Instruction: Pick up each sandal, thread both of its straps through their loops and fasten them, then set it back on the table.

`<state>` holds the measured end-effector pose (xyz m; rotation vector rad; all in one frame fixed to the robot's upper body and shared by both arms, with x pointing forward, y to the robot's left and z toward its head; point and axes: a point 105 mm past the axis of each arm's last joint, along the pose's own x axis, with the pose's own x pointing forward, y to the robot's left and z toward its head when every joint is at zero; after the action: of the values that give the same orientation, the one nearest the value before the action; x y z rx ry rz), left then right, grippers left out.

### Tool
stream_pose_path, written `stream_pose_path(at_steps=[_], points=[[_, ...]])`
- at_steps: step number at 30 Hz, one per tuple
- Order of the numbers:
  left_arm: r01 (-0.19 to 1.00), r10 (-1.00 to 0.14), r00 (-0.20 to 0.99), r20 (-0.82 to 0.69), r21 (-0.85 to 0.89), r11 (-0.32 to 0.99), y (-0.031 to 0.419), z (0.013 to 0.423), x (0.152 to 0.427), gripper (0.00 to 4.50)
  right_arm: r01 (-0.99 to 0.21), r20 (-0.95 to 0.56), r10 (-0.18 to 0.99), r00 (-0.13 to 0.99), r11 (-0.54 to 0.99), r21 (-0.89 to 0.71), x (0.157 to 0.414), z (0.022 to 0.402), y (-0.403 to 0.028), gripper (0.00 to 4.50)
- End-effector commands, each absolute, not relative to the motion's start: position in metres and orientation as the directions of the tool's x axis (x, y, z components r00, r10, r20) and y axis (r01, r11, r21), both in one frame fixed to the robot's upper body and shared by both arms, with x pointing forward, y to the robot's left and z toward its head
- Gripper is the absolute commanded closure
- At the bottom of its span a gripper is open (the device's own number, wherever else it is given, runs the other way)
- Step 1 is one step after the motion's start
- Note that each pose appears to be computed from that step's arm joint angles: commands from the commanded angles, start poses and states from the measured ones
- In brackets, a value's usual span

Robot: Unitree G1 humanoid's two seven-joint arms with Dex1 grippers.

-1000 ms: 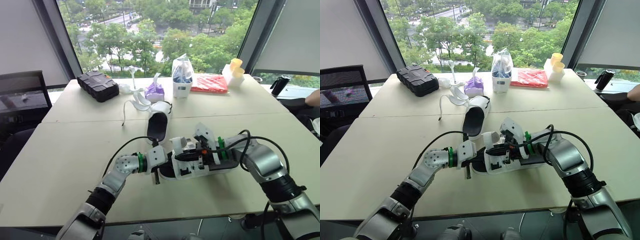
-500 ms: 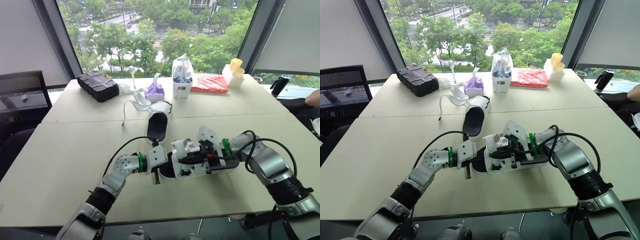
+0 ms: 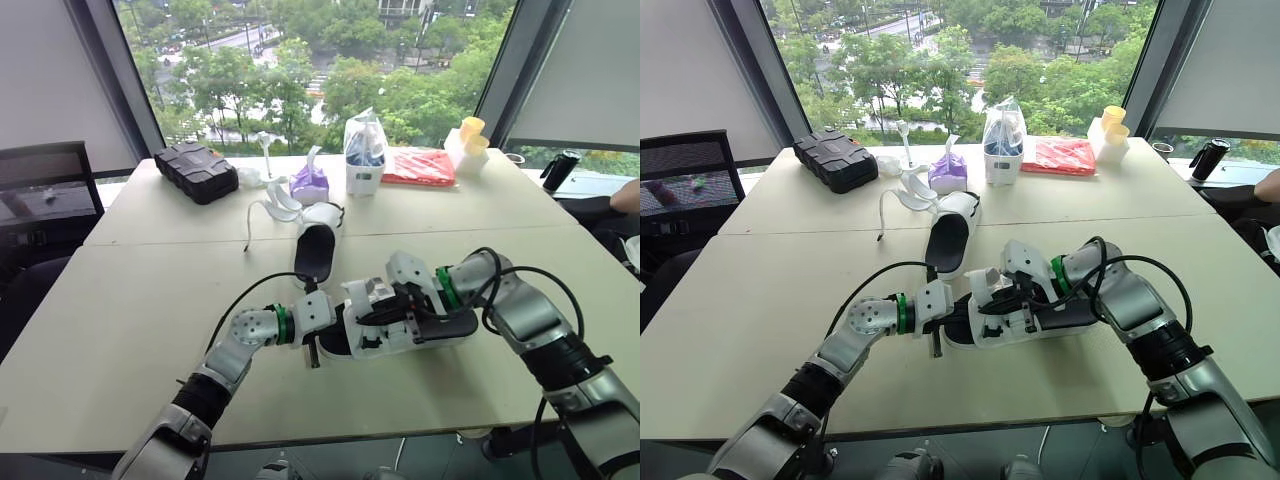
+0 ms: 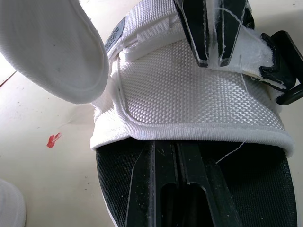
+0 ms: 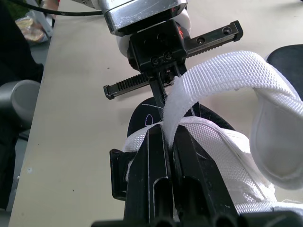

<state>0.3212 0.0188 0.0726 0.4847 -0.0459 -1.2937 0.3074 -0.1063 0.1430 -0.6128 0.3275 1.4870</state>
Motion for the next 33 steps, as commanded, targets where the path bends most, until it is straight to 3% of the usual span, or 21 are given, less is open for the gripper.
stream_pose_path(at_steps=[1, 13, 33], points=[[0.949, -0.867, 0.273, -0.416, 0.264, 0.172, 0.035, 0.02, 0.312, 4.5, -0.973, -0.569, 0.819, 0.076, -0.063, -0.221, 0.311, 0.153, -0.107, 4.45], [0.948, -0.869, 0.275, -0.412, 0.266, 0.174, 0.034, 0.021, 0.312, 4.5, -0.953, -0.606, 0.795, 0.018, -0.169, -0.25, 0.316, 0.16, -0.097, 4.45], [0.947, -0.867, 0.284, -0.409, 0.263, 0.186, 0.035, 0.019, 0.31, 4.5, -0.929, -0.691, 0.716, -0.101, -0.316, -0.192, 0.301, 0.141, -0.092, 4.45]])
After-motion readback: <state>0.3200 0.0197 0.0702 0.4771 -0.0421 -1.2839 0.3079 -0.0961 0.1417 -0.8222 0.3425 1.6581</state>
